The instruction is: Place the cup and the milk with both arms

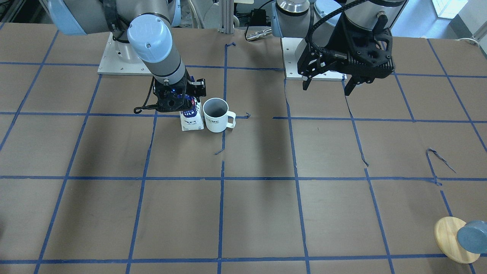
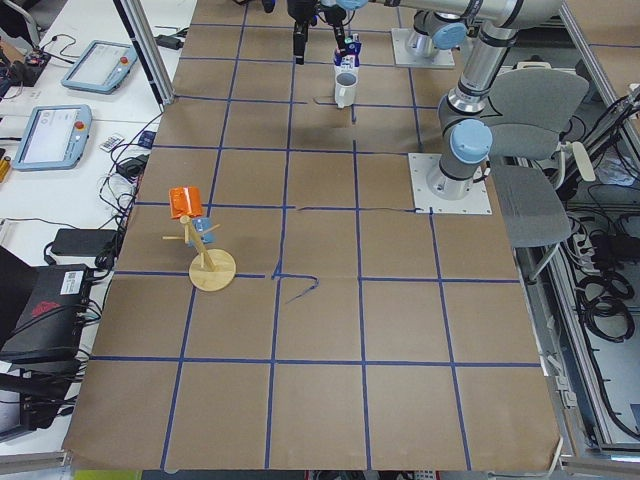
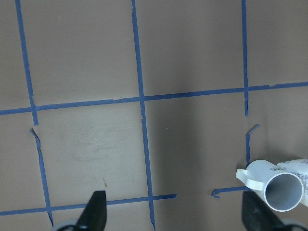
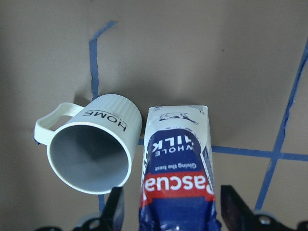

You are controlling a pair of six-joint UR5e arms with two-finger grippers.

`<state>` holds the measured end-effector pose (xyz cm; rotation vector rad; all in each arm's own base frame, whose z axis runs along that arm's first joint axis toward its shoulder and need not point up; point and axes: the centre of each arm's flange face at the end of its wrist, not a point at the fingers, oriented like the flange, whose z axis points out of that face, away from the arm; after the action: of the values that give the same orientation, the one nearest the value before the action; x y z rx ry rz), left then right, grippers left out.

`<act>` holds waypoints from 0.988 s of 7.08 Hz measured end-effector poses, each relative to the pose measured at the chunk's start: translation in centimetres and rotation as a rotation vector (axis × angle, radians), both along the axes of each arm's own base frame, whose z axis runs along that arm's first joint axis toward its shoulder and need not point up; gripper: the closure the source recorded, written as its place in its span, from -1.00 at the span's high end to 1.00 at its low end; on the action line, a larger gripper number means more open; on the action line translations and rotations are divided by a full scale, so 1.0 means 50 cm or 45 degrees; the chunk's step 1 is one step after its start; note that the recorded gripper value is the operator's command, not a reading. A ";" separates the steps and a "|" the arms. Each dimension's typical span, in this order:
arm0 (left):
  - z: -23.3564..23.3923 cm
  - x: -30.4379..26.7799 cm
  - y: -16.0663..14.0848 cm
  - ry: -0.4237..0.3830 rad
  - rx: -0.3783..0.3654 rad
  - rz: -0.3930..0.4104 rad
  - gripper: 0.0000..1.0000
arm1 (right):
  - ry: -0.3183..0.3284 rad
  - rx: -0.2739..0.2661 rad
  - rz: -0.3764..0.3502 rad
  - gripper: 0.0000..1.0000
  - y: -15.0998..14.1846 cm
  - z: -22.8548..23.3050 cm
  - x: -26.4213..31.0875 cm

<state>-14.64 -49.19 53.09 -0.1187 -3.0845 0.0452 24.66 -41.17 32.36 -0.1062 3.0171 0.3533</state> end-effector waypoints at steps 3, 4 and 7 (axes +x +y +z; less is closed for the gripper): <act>0.000 0.001 0.000 0.003 0.000 0.001 1.00 | 0.047 -0.119 -0.043 1.00 -0.102 0.193 -0.047; 0.000 0.001 -0.001 0.003 0.000 0.002 1.00 | 0.076 -0.193 -0.040 1.00 -0.142 0.274 -0.095; -0.001 0.001 -0.002 0.005 0.000 0.002 1.00 | 0.139 -0.367 0.010 1.00 -0.149 0.405 -0.164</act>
<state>-14.61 -49.28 53.04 -0.1162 -3.0808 0.0456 16.48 -48.64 52.59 -0.1237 3.1561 -0.0803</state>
